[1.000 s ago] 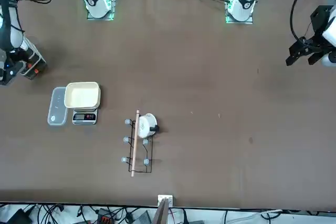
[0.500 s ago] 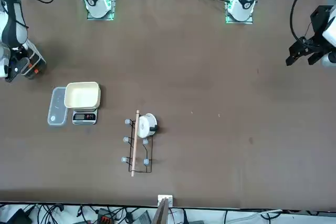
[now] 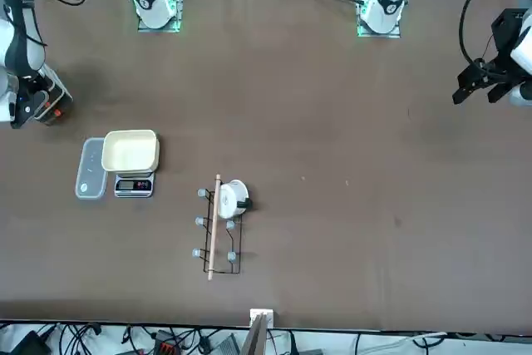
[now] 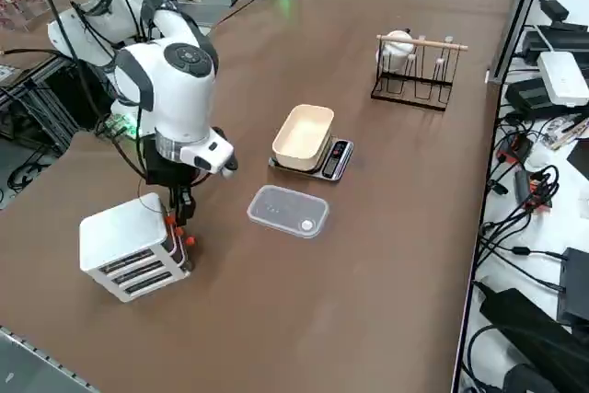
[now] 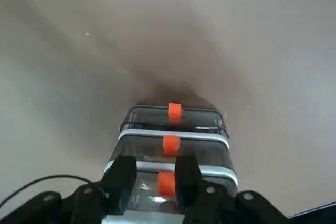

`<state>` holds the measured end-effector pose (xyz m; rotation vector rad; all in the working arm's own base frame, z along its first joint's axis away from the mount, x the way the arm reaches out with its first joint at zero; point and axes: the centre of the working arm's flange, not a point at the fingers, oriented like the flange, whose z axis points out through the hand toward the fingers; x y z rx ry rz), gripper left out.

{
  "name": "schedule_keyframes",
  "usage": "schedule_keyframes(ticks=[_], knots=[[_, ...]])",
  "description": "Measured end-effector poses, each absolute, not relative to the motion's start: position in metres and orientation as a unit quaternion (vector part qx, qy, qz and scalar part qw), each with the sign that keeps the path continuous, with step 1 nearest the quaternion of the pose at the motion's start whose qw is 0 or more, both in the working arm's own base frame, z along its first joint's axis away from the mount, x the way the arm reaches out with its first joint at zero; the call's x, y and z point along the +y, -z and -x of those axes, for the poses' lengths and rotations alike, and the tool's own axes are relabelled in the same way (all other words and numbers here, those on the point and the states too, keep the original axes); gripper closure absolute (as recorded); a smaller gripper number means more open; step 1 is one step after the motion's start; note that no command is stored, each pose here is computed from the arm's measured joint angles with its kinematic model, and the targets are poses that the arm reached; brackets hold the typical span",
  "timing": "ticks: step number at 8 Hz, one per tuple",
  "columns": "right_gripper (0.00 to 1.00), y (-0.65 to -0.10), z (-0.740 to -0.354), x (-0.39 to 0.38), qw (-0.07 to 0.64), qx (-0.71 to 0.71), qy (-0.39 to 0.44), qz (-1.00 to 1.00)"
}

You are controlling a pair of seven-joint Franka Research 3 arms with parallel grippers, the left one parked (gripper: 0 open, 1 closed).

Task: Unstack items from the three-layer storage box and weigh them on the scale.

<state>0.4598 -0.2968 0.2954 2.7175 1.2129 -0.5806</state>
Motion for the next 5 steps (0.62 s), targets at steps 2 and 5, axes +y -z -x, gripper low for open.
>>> schedule_keyframes(ticks=[2, 5], knots=[[0.51, -0.295, -0.4579, -0.301, 0.068, 0.382, 0.198, -0.9], [0.54, -0.2941, -0.4576, -0.3016, 0.072, 0.369, 0.199, -0.905]])
